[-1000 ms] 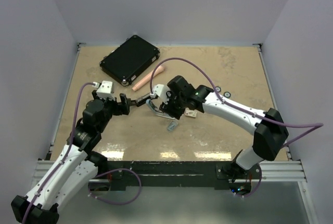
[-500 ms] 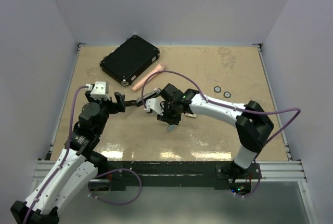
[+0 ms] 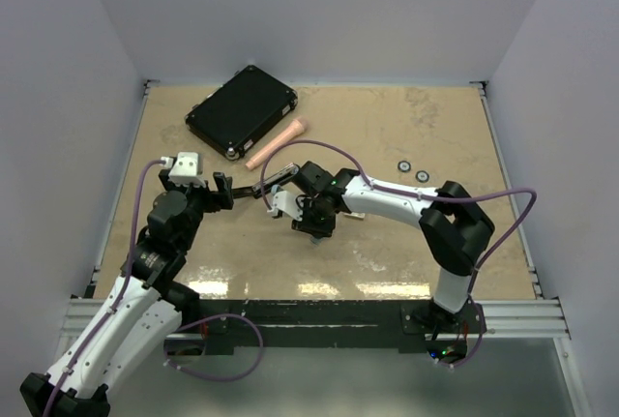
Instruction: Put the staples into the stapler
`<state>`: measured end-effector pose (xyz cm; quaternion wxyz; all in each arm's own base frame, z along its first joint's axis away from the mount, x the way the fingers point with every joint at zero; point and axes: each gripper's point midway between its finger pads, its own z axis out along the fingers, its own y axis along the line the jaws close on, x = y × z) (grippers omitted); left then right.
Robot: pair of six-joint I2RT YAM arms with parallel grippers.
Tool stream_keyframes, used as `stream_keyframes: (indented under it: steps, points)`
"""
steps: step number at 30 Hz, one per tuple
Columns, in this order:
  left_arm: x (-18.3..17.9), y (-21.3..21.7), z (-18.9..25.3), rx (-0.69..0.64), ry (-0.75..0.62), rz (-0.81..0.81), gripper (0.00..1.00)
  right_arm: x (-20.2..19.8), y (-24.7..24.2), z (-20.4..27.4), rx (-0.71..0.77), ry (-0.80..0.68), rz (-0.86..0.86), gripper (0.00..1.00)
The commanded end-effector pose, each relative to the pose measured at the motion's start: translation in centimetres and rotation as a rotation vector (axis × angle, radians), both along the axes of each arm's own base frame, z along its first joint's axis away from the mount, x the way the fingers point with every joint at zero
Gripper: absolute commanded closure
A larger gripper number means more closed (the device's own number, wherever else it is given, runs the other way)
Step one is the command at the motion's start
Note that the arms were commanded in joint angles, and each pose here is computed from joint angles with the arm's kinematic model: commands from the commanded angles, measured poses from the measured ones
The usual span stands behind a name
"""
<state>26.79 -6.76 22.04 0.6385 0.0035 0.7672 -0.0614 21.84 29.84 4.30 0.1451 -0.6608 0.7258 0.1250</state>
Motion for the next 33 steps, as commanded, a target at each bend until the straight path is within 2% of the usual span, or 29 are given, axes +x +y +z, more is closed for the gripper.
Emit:
stream_keyframes:
  steps: [1, 10, 13, 22, 29, 33]
  points:
    - [0.4, 0.2, 1.0, 0.005, -0.043, 0.012, 0.12, -0.1, 0.0, -0.7, -0.016, 0.002, 0.024, 0.69]
    - [0.5, 0.2, 0.9, 0.008, -0.038, 0.01, 0.12, -0.1, 0.1, -1.5, -0.022, 0.009, 0.023, 0.71]
    - [0.4, 0.2, 0.8, 0.007, -0.037, 0.009, 0.12, -0.1, 0.1, -1.7, -0.024, 0.015, 0.024, 0.74]
    - [0.5, 0.1, 0.9, 0.008, -0.037, 0.004, 0.12, -0.2, 0.2, -0.4, -0.014, 0.016, 0.013, 0.96]
    - [0.4, -0.2, 1.0, 0.004, -0.041, -0.011, 0.12, -0.6, 1.6, 3.0, 0.118, 0.018, -0.046, 0.99]
    - [0.0, -2.2, 1.4, -0.022, -0.056, -0.129, 0.11, -1.1, 2.9, 5.4, 0.266, 0.041, -0.097, 0.99]
